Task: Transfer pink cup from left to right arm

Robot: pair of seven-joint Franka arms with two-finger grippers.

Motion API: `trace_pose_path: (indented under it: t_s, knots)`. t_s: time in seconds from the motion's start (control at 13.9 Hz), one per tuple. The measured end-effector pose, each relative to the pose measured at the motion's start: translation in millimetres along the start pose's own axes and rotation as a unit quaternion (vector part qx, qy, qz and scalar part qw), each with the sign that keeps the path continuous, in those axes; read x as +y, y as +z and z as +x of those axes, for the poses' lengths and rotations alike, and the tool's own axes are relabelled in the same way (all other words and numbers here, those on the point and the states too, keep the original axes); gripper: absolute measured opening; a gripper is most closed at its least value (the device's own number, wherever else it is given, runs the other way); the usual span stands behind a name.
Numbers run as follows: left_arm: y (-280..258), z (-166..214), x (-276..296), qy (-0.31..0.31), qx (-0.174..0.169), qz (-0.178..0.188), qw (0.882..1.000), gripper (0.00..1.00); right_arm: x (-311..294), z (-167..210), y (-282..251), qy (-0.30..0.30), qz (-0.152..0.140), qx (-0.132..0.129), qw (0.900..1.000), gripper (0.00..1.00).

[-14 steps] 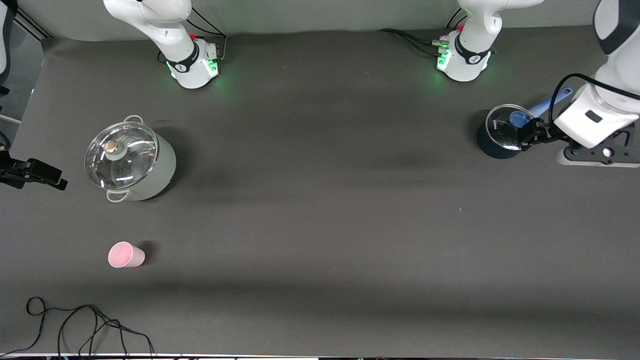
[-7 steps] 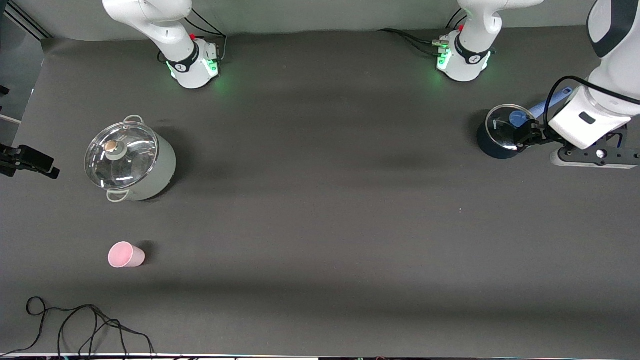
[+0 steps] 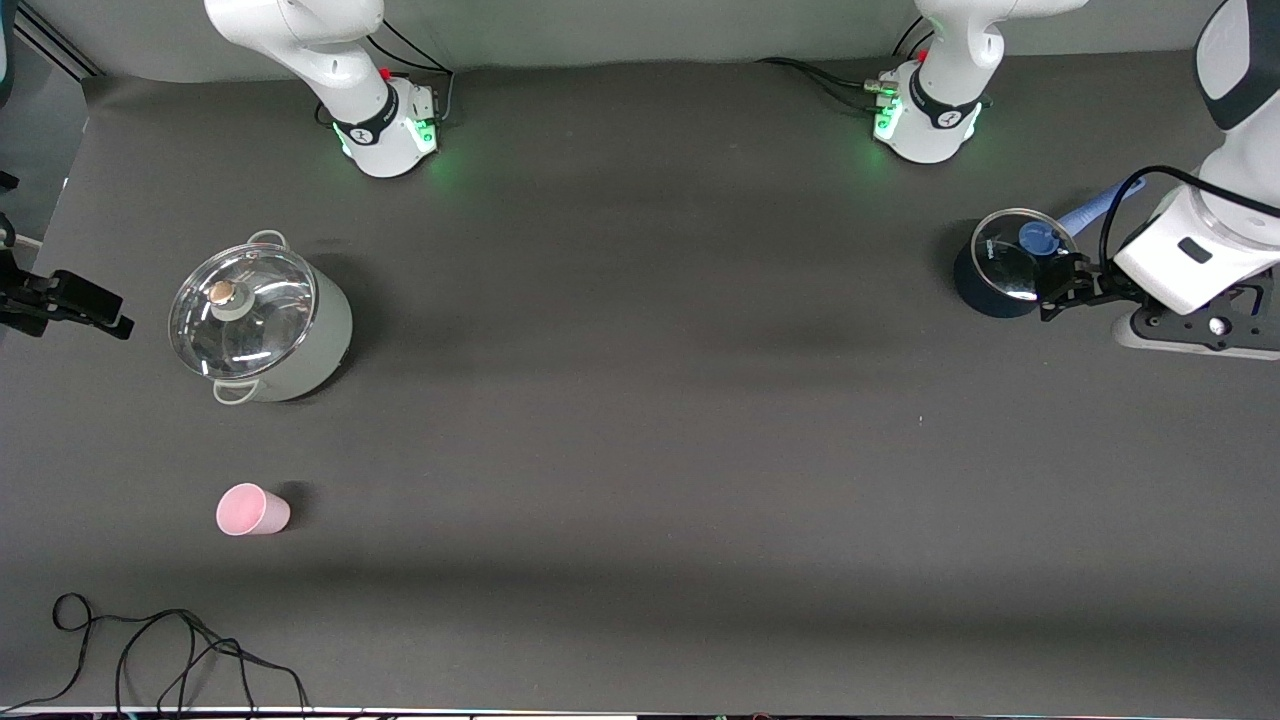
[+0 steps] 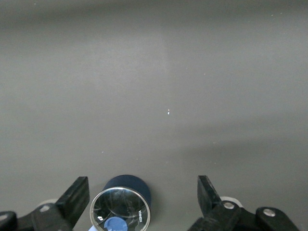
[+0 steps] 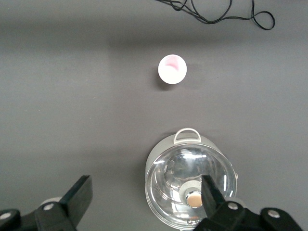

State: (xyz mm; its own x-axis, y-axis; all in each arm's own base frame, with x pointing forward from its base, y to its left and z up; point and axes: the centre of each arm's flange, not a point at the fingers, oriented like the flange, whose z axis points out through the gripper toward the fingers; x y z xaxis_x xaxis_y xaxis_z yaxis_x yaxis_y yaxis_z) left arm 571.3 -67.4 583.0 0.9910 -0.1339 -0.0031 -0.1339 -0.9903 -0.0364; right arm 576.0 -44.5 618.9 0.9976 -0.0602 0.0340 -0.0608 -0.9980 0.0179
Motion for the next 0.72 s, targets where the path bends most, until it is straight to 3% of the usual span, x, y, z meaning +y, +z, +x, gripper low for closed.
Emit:
trace_pose_path:
  t_s: [0.29, 0.72]
  knots:
    - [5.5, 3.9, 5.7, -0.005, -0.004, -0.040, 0.999, 1.00, -10.5, -0.1, 1.7, -0.009, 0.000, -0.002, 1.000, 1.00]
    - [8.3, 4.2, 0.2, -0.011, -0.007, -0.046, 0.999, 1.00, -10.5, -0.3, 3.0, -0.009, 0.000, -0.003, 1.000, 1.00]
